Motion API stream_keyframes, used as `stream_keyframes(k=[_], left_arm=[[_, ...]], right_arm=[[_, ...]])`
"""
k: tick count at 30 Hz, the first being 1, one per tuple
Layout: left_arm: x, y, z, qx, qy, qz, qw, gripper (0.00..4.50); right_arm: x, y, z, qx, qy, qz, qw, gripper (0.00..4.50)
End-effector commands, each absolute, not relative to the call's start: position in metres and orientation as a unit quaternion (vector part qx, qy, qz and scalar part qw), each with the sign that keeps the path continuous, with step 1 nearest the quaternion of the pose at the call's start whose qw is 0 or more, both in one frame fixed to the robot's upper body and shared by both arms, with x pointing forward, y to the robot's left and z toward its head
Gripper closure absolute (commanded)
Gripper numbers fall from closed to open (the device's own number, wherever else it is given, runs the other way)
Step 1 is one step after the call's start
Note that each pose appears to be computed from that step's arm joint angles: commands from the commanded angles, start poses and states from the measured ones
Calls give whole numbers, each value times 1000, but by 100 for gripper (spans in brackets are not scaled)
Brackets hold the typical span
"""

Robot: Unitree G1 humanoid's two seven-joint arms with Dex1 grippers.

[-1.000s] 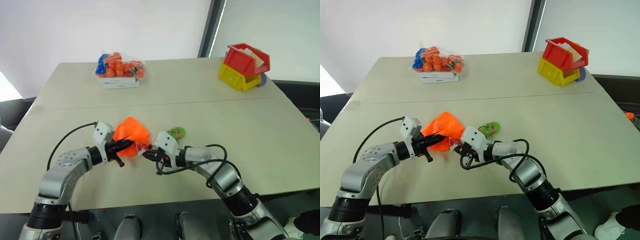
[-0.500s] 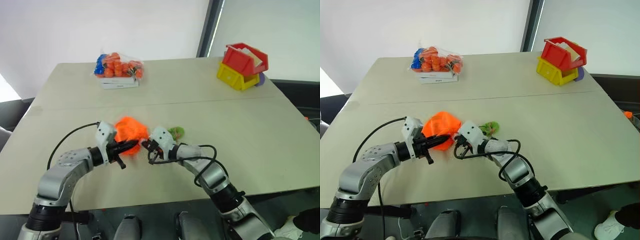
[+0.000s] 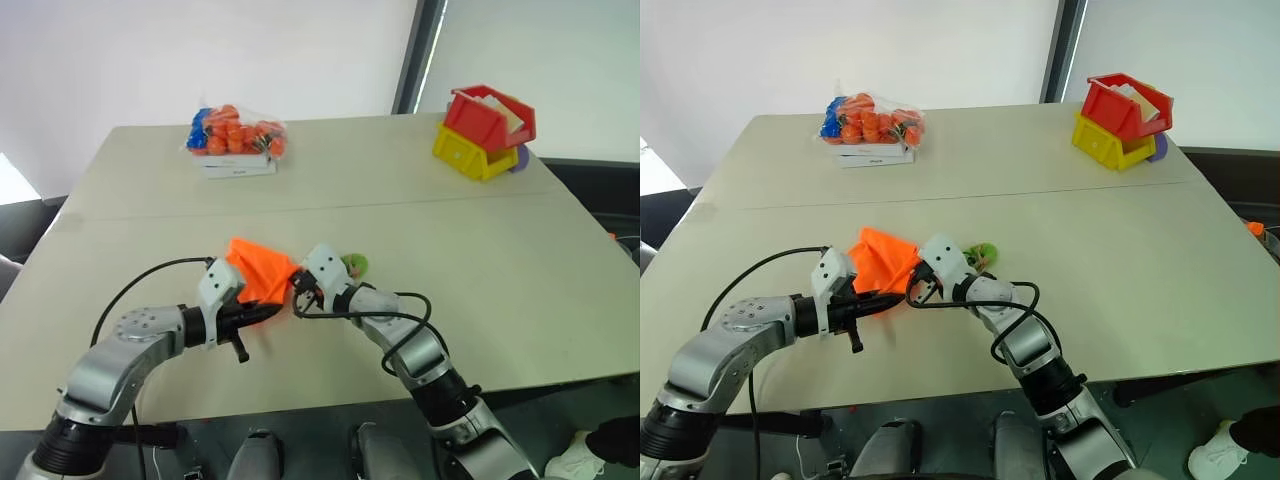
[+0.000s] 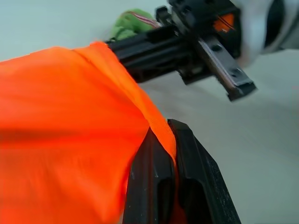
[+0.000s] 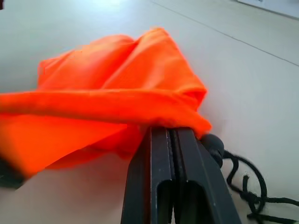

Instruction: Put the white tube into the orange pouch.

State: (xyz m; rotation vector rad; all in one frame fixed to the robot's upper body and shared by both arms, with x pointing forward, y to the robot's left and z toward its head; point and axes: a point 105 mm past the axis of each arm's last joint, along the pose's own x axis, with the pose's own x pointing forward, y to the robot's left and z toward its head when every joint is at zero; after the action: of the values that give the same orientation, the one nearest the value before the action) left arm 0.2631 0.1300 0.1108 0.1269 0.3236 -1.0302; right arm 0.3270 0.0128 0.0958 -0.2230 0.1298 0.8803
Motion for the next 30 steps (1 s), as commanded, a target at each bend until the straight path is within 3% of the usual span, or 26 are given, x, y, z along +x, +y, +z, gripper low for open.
stream_keyframes(k=[1,10,16,17,19,22,24,30], left_arm=[[249,122,112,71,157,-524,834,450],[246,150,96,87,192,-492,844,450],[250,160,99,65,185,-479,856,450],[251,159,103,56,178,-482,856,391],[257,159,111,54,156,-474,865,314],[270,163,128,30,121,-454,882,154],[275,165,136,19,107,-447,888,153],[290,174,146,26,69,-409,910,153]], right_arm=[[322,13,117,-99,23,438,893,444],[279,-39,115,-109,53,519,846,444],[295,-72,114,-92,70,462,879,444],[301,-77,115,-87,68,447,888,422],[316,-88,119,-72,65,406,909,360],[335,-100,120,-52,68,347,934,197],[345,-105,116,-44,79,315,945,102],[364,-112,109,-4,103,259,960,102]])
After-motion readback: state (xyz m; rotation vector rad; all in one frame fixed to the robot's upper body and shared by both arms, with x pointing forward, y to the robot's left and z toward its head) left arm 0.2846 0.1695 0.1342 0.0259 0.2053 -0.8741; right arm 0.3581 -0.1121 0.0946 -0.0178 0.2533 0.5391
